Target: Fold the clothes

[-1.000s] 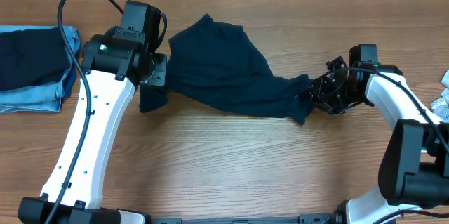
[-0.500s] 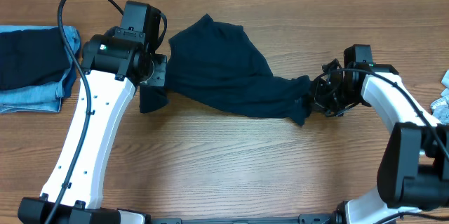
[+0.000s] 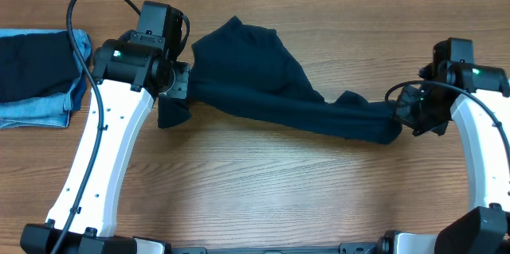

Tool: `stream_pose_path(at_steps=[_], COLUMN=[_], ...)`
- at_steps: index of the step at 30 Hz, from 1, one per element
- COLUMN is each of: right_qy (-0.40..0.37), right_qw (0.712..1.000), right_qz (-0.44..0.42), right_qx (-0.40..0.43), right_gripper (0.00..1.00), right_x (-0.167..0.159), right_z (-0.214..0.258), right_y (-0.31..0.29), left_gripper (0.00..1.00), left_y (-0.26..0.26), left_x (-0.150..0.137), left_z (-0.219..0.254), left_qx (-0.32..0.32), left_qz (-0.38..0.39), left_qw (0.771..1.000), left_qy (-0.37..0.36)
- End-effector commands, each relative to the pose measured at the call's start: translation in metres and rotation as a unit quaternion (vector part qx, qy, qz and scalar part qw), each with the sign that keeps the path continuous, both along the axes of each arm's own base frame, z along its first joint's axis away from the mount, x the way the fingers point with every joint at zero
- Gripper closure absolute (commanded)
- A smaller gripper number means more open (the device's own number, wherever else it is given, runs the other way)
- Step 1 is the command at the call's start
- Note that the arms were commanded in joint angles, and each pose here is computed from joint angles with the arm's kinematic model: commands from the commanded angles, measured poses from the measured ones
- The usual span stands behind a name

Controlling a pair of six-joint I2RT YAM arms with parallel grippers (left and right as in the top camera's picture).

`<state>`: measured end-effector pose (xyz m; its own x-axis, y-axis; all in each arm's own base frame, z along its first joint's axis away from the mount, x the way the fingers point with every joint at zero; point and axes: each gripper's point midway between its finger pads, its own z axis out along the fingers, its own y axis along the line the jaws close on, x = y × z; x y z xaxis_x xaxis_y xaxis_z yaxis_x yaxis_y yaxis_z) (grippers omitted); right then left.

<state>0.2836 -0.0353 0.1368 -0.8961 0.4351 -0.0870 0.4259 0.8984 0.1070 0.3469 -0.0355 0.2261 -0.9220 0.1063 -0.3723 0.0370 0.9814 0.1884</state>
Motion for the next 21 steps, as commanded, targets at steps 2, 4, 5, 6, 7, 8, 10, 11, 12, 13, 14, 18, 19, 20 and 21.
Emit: stream_pose_path(at_steps=[2, 4, 5, 6, 7, 8, 10, 11, 12, 13, 14, 18, 19, 20, 21], right_qy=[-0.001, -0.006, -0.01, -0.017, -0.025, -0.031, -0.048, -0.055, -0.06, -0.061, -0.057, -0.022, -0.015, -0.011, -0.009], right_qw=[1.0, 1.0, 1.0, 0.999, 0.999, 0.998, 0.995, 0.993, 0.99, 0.989, 0.989, 0.99, 0.99, 0.99, 0.99], right_qz=[-0.01, -0.008, -0.007, -0.002, 0.004, 0.005, 0.028, 0.039, 0.046, 0.047, 0.047, 0.041, 0.04, 0.04, 0.039], right_qx=[-0.006, 0.006, 0.016, 0.028, 0.04, 0.051, 0.082, 0.101, 0.119, 0.128, 0.129, 0.135, 0.137, 0.138, 0.138], right_gripper=[0.96, 0.96, 0.96, 0.96, 0.96, 0.96, 0.96, 0.96, 0.96, 0.96, 0.96, 0.96, 0.96, 0.96, 0.96], right_x=[0.0, 0.002, 0.003, 0.007, 0.01, 0.013, 0.019, 0.02, 0.021, 0.021, 0.019, 0.0, -0.005, -0.008, -0.01], right_z=[0.004, 0.004, 0.005, 0.005, 0.005, 0.005, 0.003, 0.003, 0.001, -0.001, -0.006, -0.035, -0.042, -0.048, -0.054], right_y=[-0.005, 0.0, 0.003, 0.007, 0.012, 0.015, 0.026, 0.033, 0.04, 0.043, 0.043, 0.046, 0.047, 0.048, 0.048], left_gripper=[0.96, 0.96, 0.96, 0.96, 0.96, 0.96, 0.96, 0.96, 0.96, 0.96, 0.96, 0.96, 0.96, 0.96, 0.96], left_y=[0.001, 0.001, 0.001, 0.001, 0.001, 0.001, 0.001, 0.001, 0.001, 0.001, 0.001, 0.001, 0.001, 0.001, 0.001], left_x=[0.003, 0.004, 0.004, 0.004, 0.004, 0.004, 0.003, 0.003, 0.003, 0.003, 0.004, 0.003, 0.003, 0.003, 0.003], left_z=[0.01, 0.01, 0.01, 0.01, 0.01, 0.01, 0.01, 0.01, 0.01, 0.01, 0.01, 0.01, 0.01, 0.01, 0.01], left_qx=[0.0, 0.0, 0.0, 0.0, 0.0, 0.0, 0.0, 0.0, 0.0, 0.0, 0.0, 0.0, 0.0, 0.0, 0.0], left_qz=[-0.005, -0.005, -0.005, -0.005, -0.005, -0.005, -0.005, -0.005, -0.005, -0.005, -0.005, -0.005, -0.005, -0.005, -0.005], left_qw=[1.0, 1.0, 1.0, 1.0, 1.0, 1.0, 1.0, 1.0, 1.0, 1.0, 1.0, 1.0, 1.0, 1.0, 1.0], left_qy=[-0.013, -0.014, -0.014, -0.014, -0.014, -0.014, -0.014, -0.014, -0.014, -0.014, -0.014, -0.014, -0.014, -0.014, -0.014])
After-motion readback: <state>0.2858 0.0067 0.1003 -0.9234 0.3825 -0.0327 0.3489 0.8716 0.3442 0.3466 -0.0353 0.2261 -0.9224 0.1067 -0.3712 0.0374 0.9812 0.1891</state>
